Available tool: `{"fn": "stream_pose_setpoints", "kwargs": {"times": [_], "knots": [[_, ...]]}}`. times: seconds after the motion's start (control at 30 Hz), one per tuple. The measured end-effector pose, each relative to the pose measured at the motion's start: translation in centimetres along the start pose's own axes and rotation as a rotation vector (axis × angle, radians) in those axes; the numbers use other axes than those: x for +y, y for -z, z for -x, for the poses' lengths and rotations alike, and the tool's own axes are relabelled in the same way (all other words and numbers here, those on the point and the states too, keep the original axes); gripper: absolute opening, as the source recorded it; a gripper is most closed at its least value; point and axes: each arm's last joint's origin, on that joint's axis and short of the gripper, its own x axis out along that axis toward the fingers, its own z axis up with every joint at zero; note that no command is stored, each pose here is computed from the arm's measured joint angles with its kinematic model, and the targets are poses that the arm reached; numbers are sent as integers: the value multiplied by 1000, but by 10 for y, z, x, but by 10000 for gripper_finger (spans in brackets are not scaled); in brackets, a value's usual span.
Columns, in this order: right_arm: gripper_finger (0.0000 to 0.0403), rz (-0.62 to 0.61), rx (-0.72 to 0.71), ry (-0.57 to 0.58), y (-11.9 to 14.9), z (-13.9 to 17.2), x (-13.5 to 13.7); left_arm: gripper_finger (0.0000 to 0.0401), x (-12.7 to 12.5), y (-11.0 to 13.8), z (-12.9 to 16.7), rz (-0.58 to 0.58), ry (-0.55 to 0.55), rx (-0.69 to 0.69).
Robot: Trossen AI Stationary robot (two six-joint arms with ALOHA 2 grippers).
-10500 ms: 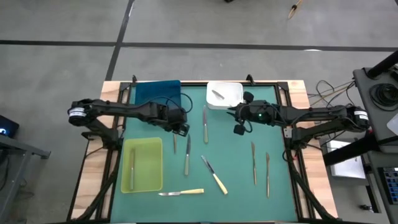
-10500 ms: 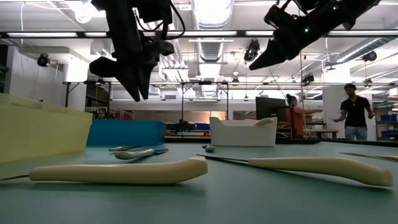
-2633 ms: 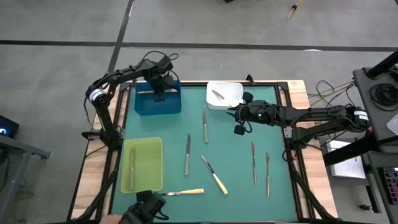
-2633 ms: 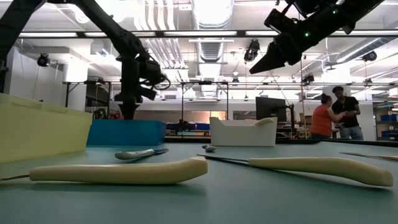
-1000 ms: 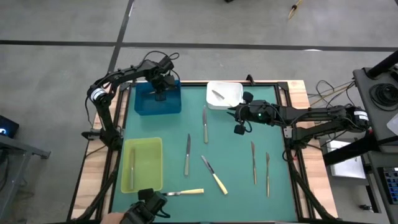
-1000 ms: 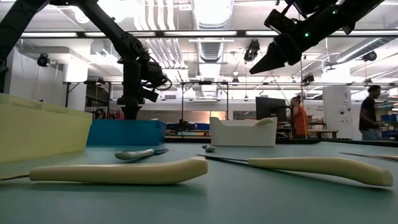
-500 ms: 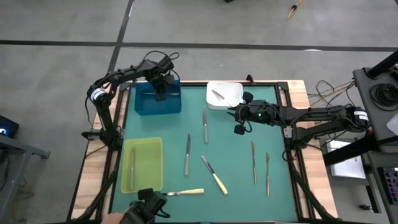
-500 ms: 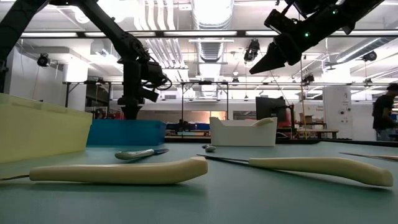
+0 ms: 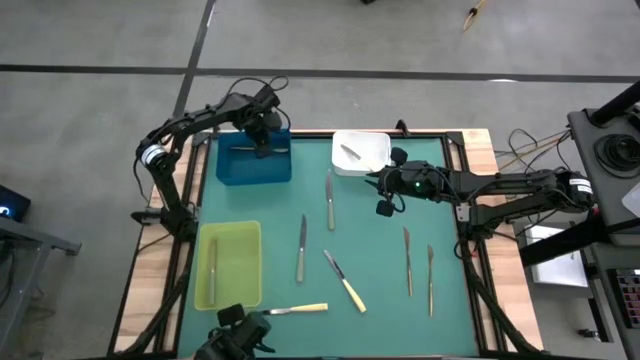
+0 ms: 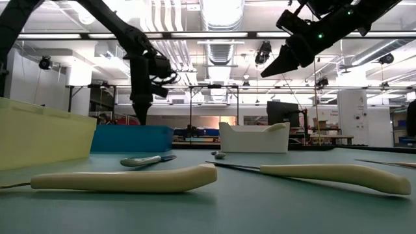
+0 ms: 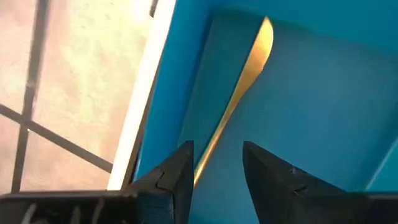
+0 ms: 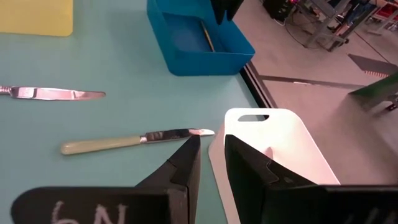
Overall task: Sort silverware by color (type)
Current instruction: Put the bottom green knife into the green bin
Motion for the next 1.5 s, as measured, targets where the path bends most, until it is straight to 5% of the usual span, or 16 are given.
{"fn": "stream_pose_setpoints", "kwargs": {"times": [0.33, 0.73, 1.0, 1.5], "knots": [[66, -83, -2, 14, 0, 0, 0, 119, -50, -6, 58, 65, -20, -195], [66, -437, 68, 21, 8, -3, 3, 119, -154, 25, 107, -36, 78, -539], [66, -586, 163, -71, 14, -25, 18, 119, -200, 56, 117, -10, 218, -698], [66, -586, 215, -188, -26, -55, 57, 119, -239, 83, 98, 15, 363, -756]]}}
